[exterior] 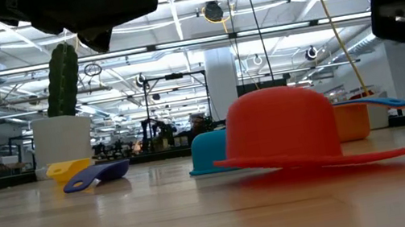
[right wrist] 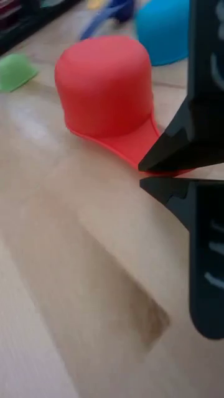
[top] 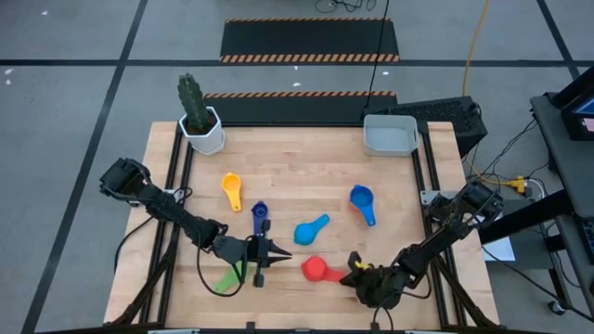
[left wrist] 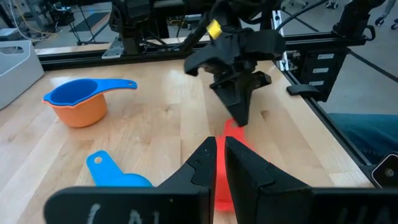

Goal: Nest measuring cups in basket
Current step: Stack the red measuring cup on top of the blue measuring cup

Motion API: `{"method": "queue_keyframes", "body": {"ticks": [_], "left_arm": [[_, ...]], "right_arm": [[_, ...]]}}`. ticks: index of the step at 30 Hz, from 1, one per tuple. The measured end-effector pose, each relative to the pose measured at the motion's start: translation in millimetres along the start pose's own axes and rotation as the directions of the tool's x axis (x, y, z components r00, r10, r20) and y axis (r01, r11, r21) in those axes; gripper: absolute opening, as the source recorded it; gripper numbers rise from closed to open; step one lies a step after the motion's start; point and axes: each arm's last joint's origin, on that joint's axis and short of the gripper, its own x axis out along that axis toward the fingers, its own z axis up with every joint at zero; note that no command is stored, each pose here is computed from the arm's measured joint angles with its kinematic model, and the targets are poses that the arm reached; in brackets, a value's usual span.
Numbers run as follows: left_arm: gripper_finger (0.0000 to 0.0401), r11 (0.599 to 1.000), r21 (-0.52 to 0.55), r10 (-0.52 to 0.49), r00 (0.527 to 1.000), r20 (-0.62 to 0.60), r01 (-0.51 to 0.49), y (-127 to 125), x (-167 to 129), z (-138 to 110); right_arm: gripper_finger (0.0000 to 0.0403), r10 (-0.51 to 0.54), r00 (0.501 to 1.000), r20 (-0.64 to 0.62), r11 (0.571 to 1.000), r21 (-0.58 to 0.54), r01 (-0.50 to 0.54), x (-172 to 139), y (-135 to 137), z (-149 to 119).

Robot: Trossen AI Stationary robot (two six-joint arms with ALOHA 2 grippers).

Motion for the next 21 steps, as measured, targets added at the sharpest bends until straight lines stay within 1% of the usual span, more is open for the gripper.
{"method": "queue_keyframes", "body": {"ticks": [2,6,12,16,19,21], "left_arm": [[0.0037,1.000,0.000,0.000,1.000,0.000,0.000,0,0,0],[0.0037,1.000,0.001,0.000,1.000,0.000,0.000,0,0,0],[0.0037,1.000,0.005,0.000,1.000,0.001,0.000,0,0,0],[0.0037,1.000,0.005,0.000,1.000,0.001,0.000,0,0,0],[0.0037,1.000,0.006,0.000,1.000,0.002,0.000,0,0,0],[0.0037,1.000,0.005,0.000,1.000,0.005,0.000,0,0,0]], "right_arm": [[0.0001,-0.002,1.000,-0.004,0.999,0.040,0.002,0,0,0],[0.0001,-0.002,1.000,0.004,0.998,0.062,0.002,0,0,0],[0.0000,-0.051,0.998,0.049,0.994,0.095,0.046,-3,-3,7],[0.0000,-0.060,0.994,0.090,0.990,0.134,0.048,-12,-9,16],[0.0000,-0.068,0.990,0.121,0.978,0.202,0.042,-19,-14,21],[0.0000,-0.072,0.988,0.136,0.961,0.274,0.032,-22,-17,24]]}}
